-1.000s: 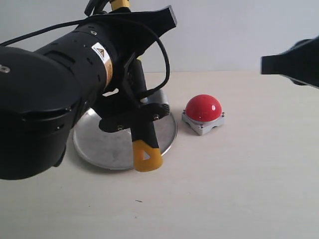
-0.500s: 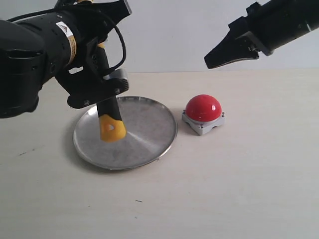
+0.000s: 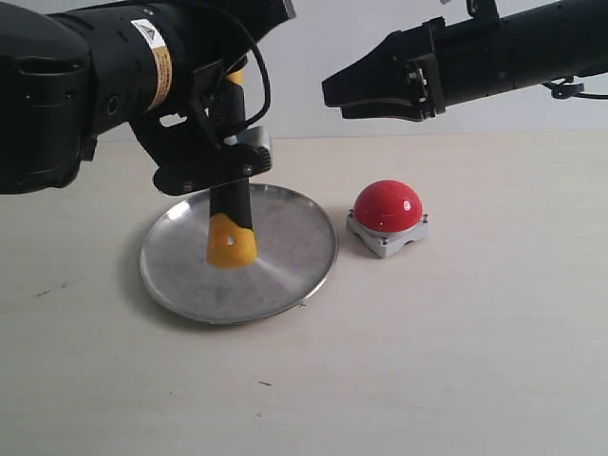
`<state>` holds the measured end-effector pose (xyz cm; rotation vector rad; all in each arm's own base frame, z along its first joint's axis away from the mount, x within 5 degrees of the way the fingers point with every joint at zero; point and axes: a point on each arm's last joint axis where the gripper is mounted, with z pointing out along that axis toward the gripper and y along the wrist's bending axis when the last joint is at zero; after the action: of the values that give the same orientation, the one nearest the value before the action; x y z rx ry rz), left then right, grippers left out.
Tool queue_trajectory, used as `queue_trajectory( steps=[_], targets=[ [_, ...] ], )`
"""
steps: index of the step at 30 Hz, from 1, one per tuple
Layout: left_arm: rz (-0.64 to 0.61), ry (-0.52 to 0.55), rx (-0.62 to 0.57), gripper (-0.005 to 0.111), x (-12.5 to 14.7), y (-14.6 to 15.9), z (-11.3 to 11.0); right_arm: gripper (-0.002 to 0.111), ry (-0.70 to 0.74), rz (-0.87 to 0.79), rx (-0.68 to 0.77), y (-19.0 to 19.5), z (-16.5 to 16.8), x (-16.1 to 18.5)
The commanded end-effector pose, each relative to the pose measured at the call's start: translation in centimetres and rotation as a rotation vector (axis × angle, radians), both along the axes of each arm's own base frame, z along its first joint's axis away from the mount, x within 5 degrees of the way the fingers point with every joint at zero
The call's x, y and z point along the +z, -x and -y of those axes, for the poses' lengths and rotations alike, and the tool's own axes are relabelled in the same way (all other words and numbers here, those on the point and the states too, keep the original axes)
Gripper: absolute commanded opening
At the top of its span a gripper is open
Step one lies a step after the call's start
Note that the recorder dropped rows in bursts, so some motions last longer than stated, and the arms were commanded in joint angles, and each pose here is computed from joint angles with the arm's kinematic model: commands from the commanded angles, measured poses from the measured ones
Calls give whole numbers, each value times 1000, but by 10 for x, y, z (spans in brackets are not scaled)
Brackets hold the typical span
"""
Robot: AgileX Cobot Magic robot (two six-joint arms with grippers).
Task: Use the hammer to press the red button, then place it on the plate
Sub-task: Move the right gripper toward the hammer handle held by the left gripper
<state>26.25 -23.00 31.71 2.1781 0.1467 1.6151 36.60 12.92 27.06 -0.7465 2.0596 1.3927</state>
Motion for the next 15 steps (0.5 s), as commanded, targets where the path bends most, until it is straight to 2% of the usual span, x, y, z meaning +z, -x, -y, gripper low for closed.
queue_trajectory(
  steps=[1,6,9,13,15],
  targets=[
    [78,-106,56,0,3,-7,-3,59,-36,14,93,13,-36,5],
    [87,-126,125,0,3,-18,-16,59,-76,31,112,17,-48,8],
    [112,-102,178,0,13,-26,-24,59,-110,42,106,17,-50,11],
    [122,-15,166,0,26,-28,-19,59,-131,81,152,25,-66,10],
    [117,-13,149,0,26,-27,-18,59,-142,88,151,25,-67,12]
  ],
)
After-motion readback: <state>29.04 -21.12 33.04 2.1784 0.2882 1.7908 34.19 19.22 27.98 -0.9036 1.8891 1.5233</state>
